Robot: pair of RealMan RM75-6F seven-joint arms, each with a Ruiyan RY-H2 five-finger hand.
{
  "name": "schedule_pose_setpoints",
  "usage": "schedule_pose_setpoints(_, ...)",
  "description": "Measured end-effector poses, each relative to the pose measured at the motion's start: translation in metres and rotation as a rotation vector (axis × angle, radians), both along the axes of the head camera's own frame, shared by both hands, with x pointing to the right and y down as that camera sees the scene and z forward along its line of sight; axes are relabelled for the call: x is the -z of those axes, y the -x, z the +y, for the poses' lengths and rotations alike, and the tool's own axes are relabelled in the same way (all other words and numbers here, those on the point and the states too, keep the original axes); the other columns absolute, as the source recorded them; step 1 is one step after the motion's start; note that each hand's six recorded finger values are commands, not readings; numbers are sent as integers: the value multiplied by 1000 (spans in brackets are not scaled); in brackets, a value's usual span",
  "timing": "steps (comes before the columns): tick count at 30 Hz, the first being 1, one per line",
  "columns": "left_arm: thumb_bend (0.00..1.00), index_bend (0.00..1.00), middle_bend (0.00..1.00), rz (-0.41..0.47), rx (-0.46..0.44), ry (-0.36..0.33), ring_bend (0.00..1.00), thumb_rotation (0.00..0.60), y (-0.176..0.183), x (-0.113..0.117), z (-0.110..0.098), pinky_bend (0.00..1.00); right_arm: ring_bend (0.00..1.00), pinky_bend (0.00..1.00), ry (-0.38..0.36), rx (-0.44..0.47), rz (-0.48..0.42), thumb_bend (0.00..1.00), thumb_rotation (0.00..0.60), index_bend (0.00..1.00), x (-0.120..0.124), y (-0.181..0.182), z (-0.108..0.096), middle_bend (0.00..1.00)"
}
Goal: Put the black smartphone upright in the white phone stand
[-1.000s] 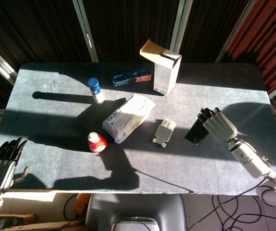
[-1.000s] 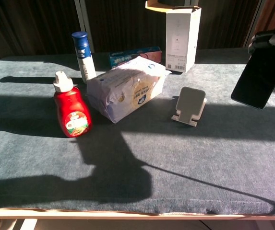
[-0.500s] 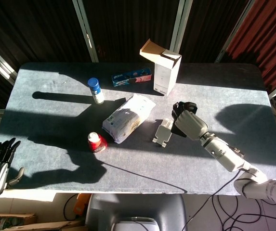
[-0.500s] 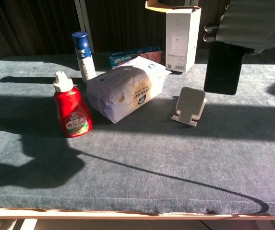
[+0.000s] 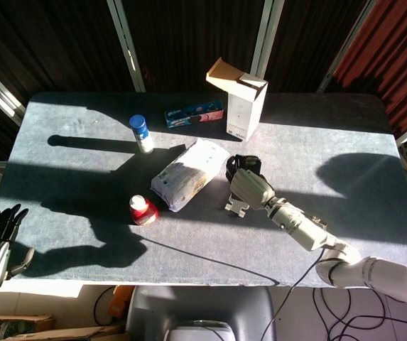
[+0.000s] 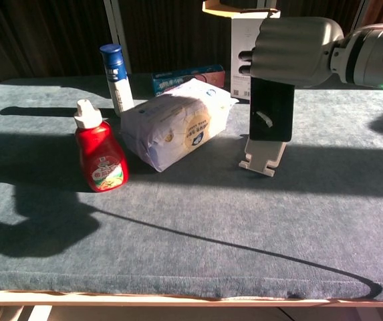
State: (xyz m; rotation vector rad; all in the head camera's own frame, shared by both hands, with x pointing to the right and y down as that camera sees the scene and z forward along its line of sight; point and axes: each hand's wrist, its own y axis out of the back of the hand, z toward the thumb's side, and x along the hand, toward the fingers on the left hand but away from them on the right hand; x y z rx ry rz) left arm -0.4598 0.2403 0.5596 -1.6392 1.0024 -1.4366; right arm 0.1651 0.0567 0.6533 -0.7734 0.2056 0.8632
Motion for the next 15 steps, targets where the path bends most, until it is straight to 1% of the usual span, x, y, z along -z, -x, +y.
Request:
schedule_pose_setpoints(5,368,0,0,5,-9,2,0,600,-2,0,1,0,598,641,8,-8,10,360,600,974,-6,0,3,649)
schedule_pose_setpoints(9,366,0,0,9,-24,12,0,600,-5,-1,3,0,598,644,32,-43,12,360,600,974,-18,-6,10,649)
schedule_pose_setpoints(15,366,0,0,11,-41,23,0,600,-8,-4,4,0,602,655,10,-53,17,360,600,974,-29,-14,21,650)
